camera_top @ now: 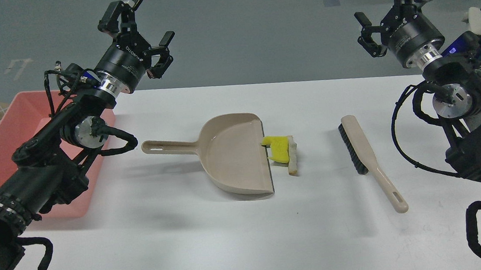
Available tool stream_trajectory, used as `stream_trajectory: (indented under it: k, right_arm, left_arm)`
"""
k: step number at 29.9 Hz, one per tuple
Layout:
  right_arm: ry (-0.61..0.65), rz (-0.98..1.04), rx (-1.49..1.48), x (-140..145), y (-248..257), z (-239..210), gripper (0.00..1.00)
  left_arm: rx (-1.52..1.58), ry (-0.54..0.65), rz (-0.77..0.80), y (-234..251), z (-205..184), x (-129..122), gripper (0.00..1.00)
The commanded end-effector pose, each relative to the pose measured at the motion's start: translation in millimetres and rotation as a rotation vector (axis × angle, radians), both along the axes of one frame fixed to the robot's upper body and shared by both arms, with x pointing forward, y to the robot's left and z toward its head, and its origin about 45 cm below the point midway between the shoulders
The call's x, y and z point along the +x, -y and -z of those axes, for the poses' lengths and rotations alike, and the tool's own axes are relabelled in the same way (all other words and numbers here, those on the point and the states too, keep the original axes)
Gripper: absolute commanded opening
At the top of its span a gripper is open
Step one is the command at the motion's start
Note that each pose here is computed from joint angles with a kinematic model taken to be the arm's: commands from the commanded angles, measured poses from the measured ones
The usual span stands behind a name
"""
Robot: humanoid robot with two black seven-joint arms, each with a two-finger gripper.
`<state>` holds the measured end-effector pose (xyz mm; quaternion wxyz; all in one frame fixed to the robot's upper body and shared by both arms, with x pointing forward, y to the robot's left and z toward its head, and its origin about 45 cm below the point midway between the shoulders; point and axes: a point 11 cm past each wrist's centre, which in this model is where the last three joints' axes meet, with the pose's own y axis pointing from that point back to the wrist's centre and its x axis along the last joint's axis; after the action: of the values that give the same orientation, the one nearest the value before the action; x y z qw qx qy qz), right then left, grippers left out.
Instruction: Sweep and dump garbage into bin
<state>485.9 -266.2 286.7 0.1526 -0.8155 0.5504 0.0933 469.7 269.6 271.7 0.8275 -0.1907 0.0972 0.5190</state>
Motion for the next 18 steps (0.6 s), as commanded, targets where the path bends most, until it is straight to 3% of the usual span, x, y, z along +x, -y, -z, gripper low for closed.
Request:
stream_trajectory:
  k: [1, 18]
  right_arm:
    - [0.000, 0.001, 0.002, 0.3, -1.0, -0.3, 1.00]
    - [0.005, 0.006, -0.012, 1.0, 4.3, -2.6, 1.00]
  left_arm:
    - [-0.003, 0.003, 0.006, 2.0, -0.6, -0.2, 0.98]
    - [-0.040, 0.032, 0.050, 17.9, -14.9, -3.4, 0.98]
